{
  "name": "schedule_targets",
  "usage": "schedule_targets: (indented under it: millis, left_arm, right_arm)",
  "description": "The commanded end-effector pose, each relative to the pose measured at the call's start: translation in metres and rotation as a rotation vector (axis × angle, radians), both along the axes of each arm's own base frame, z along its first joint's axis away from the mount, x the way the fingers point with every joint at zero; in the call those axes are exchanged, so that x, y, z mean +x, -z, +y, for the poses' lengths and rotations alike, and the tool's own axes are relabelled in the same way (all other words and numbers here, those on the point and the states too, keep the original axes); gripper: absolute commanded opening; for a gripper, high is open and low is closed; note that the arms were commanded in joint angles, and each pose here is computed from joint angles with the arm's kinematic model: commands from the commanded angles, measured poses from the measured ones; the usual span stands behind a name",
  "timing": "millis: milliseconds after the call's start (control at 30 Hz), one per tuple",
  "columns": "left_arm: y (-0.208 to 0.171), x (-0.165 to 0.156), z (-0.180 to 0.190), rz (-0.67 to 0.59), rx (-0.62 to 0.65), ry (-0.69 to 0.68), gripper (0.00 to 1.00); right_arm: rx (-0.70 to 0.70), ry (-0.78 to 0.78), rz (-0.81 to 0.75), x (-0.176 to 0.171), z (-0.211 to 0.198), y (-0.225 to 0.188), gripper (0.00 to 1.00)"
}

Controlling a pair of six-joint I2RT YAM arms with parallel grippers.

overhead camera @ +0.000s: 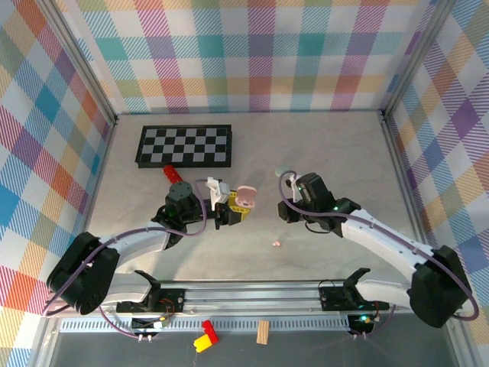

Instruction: Insert the wireless bluetooth earbuds into the charging case

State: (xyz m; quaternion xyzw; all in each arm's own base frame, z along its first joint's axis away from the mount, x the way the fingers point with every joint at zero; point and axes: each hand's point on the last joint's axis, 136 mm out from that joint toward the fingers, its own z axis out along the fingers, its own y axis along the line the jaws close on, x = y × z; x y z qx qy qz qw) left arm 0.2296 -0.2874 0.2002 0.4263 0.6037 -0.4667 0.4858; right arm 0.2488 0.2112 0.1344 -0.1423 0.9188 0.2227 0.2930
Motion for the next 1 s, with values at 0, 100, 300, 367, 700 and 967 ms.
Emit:
schedule_targets:
  millis: [0, 100, 300, 367, 700, 967]
  left_arm:
    - [-0.008, 0.007, 0.0, -0.042, -0.003, -0.006, 0.34]
    - [-0.008, 0.009, -0.001, -0.043, -0.001, -0.005, 0.34]
    - [-0.006, 0.009, -0.003, -0.038, 0.002, 0.006, 0.34]
    - [-0.006, 0.009, -0.003, -0.039, 0.004, 0.011, 0.34]
    - [-0.007, 0.011, -0.002, -0.043, 0.007, -0.003, 0.34]
    - [-0.003, 0.022, 0.006, -0.032, -0.017, -0.059, 0.34]
  right_arm:
    - [-0.046, -0.098, -0.167, 0.002, 0.003, -0.04, 0.23]
    - [-0.031, -0.156, -0.241, -0.002, 0.012, -0.069, 0.23]
    - [-0.011, -0.287, -0.341, -0.015, 0.035, -0.11, 0.24]
    - [-0.013, -0.324, -0.364, -0.017, 0.043, -0.118, 0.24]
    - [-0.091, -0.302, -0.342, -0.005, 0.057, -0.109, 0.24]
    - [0.016, -0.089, -0.135, 0.004, 0.03, -0.071, 0.32]
